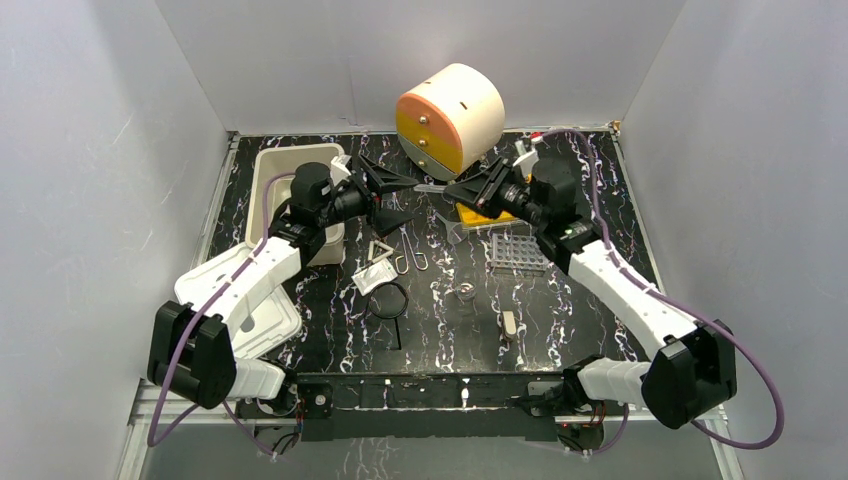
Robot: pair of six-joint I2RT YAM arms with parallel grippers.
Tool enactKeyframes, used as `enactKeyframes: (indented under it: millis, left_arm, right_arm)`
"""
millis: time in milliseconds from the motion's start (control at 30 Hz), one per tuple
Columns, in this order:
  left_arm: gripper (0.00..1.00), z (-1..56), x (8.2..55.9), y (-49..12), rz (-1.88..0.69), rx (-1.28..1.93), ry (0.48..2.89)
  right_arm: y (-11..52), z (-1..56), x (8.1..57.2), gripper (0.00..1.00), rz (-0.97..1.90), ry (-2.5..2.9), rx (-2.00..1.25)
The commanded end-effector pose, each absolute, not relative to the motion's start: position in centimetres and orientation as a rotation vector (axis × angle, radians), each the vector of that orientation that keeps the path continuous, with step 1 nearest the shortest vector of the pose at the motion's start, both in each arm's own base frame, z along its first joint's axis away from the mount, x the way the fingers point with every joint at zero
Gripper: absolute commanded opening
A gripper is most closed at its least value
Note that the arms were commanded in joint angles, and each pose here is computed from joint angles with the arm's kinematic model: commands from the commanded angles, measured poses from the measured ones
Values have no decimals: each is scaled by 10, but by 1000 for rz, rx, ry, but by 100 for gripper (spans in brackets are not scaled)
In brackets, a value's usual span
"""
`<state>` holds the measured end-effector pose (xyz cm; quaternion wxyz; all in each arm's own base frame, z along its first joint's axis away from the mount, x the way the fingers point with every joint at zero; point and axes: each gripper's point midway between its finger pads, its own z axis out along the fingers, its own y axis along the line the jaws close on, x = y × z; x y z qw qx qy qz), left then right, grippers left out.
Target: Organize the chemistry lab equipment
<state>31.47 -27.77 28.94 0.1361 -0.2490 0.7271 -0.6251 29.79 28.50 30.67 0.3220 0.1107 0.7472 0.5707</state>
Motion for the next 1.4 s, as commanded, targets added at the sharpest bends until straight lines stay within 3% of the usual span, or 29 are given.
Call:
enactKeyframes:
  millis: [0, 267, 433, 800, 1367]
  left_arm:
    - [95, 285, 305, -272, -1685, -566, 2192]
    - [98, 257, 278, -249, -1343, -160, 2361]
    - [98, 242, 275, -243, -1274, -161, 2418]
    - [98, 257, 279, -255, -1400, -137, 2370]
    - [98, 248, 284, -260, -1434, -166, 2383]
  right_arm:
    - [244, 313, 317, 22, 1233, 1946, 98]
    - [128, 219, 305, 22, 416, 2384, 72]
    - [69, 177, 300, 20, -8, 2503, 143]
    - [51, 140, 332, 15, -176, 2492, 189]
    - [53, 121, 341, 17, -68, 2563, 188]
